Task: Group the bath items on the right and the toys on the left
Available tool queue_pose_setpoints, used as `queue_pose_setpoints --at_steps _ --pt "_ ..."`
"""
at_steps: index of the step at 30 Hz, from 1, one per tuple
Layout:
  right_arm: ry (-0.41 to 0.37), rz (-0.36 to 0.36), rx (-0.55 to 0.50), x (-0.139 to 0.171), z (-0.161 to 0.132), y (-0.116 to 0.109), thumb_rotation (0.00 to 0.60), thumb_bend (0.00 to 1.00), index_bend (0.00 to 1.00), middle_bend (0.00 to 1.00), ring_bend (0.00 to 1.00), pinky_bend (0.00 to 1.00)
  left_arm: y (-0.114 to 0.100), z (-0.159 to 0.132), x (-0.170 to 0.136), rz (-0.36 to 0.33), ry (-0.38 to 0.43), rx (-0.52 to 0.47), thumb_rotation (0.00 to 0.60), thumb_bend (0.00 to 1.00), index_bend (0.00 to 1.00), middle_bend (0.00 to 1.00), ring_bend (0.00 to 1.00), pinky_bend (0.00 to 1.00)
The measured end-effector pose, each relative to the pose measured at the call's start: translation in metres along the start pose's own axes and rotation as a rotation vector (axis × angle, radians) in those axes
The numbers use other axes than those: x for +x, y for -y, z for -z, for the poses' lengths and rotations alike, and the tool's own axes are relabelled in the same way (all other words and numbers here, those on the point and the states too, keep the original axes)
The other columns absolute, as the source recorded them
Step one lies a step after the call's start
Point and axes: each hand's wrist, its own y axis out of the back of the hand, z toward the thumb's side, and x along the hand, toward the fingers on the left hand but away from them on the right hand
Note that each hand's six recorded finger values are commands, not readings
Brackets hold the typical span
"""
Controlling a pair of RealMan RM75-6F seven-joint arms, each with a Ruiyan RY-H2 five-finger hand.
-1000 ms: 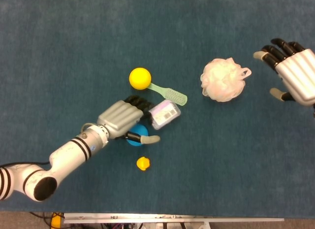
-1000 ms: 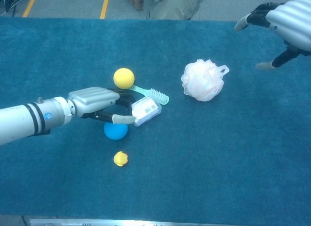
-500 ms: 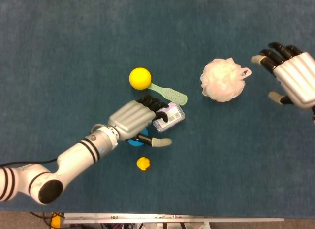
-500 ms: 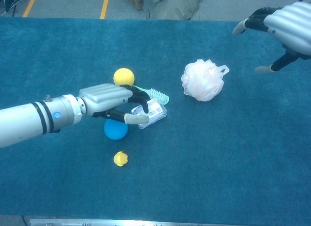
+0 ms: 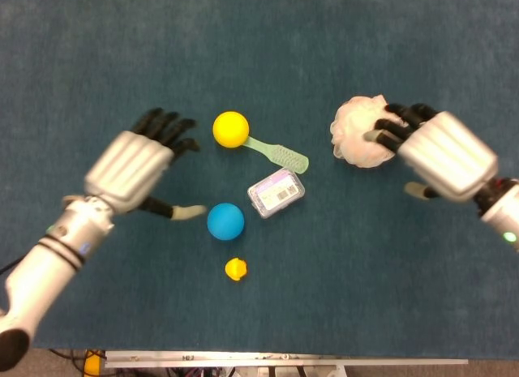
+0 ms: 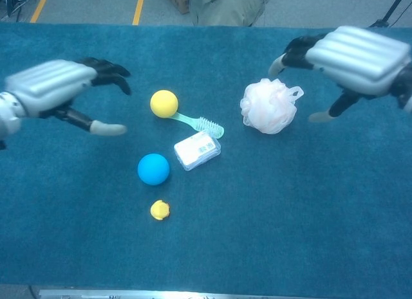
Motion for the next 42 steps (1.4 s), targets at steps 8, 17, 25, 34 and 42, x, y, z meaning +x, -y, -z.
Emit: queue_pose_setpoints --at_steps 8,17,25,34,42 --pt "-0.108 -0.035 0.088 -0.032 -0.04 0.005 0.6 0.0 0.26 0.33 0.16 0.3 -0.021 0.031 -0.055 -0.114 -0.094 0.034 0.354 0.02 0.22 0.09 0.04 0.04" --pt "-0.197 -0.078 0.159 -0.073 -0.092 0.026 0.6 0.0 0.26 0.33 0.16 0.3 -0.031 0.053 -0.098 -0.148 -0.153 0.035 0.309 0.02 0.21 0.09 0.04 0.04" --pt "-0.211 -0.108 0.198 -0.106 -0.122 0.047 0.6 0.0 0.26 0.33 0.16 0.3 -0.033 0.066 -0.114 -0.159 -0.184 0.012 0.281 0.02 0.21 0.09 0.04 0.04" --pt "-0.179 -0.13 0.216 -0.133 -0.136 0.063 0.6 0.0 0.26 0.33 0.16 0.3 -0.034 0.075 -0.128 -0.156 -0.201 -0.002 0.252 0.02 0.21 0.09 0.04 0.04" --pt "-0.171 -0.155 0.22 -0.14 -0.14 0.071 0.6 0.0 0.26 0.33 0.16 0.3 -0.033 0.075 -0.131 -0.148 -0.194 -0.013 0.241 0.02 0.21 0.09 0.04 0.04"
